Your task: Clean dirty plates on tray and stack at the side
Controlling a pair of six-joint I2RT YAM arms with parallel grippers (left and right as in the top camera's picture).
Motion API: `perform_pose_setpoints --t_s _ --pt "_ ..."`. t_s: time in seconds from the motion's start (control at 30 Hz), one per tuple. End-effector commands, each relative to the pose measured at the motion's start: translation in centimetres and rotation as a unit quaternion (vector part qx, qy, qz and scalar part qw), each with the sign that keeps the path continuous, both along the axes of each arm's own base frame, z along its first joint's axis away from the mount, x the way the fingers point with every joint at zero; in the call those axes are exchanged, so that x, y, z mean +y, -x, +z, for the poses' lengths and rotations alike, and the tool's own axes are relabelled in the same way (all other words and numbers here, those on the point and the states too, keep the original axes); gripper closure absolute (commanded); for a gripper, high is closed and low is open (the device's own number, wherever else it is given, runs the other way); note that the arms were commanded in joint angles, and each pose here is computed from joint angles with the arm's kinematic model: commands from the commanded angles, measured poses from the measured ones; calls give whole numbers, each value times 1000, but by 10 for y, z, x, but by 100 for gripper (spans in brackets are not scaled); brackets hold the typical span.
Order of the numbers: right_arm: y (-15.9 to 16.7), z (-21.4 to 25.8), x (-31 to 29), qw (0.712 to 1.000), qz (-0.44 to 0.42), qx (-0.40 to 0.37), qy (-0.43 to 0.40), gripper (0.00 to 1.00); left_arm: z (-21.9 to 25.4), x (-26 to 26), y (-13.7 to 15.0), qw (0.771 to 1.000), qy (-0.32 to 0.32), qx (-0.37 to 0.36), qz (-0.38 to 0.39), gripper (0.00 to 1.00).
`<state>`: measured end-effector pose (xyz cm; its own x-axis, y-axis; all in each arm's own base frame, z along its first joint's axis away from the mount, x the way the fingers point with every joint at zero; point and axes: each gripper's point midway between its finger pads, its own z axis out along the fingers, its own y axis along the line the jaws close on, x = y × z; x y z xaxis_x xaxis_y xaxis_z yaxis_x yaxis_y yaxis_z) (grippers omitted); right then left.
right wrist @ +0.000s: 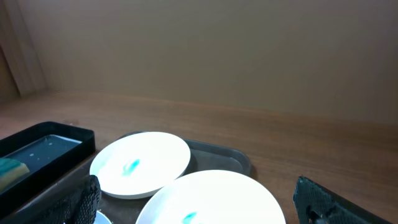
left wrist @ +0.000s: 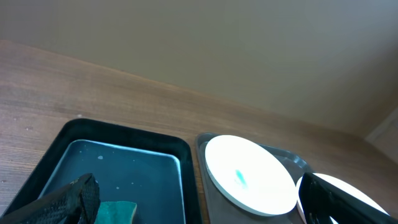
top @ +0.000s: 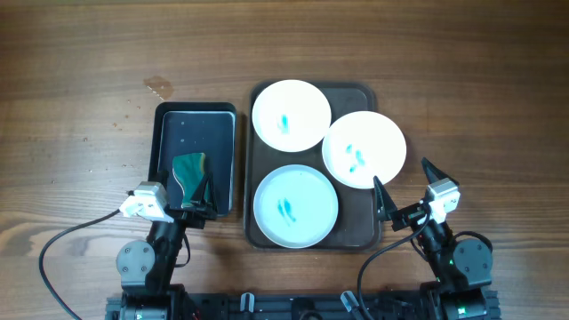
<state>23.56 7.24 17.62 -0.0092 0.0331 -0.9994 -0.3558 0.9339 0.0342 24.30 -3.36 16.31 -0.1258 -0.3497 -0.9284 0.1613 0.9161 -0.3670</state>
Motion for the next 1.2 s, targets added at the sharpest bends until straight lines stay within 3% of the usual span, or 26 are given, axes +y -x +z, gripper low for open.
perform_pose_setpoints --t_s 0.0,0.43,0.63,0.7,0.83,0.97,1.17 --pt "0 0 0 1000 -2 -2 3 0 -4 1 -1 1000 -7 2 5 0" --pt "9 24 15 998 49 -23 -28 0 5 -16 3 997 56 -3 -46 0" --pt "22 88 14 998 51 -36 7 0 52 -21 10 994 87 -40 -62 0" --pt "21 115 14 999 52 2 17 0 70 -20 13 994 88 -24 -56 0" --pt "7 139 17 987 53 148 25 0 92 -19 6 992 92 78 -47 0" --pt "-10 161 31 968 82 239 7 0 117 -23 -11 978 98 177 -48 0" --pt "-33 149 57 929 124 337 -90 0 136 -28 -35 960 80 260 -61 0"
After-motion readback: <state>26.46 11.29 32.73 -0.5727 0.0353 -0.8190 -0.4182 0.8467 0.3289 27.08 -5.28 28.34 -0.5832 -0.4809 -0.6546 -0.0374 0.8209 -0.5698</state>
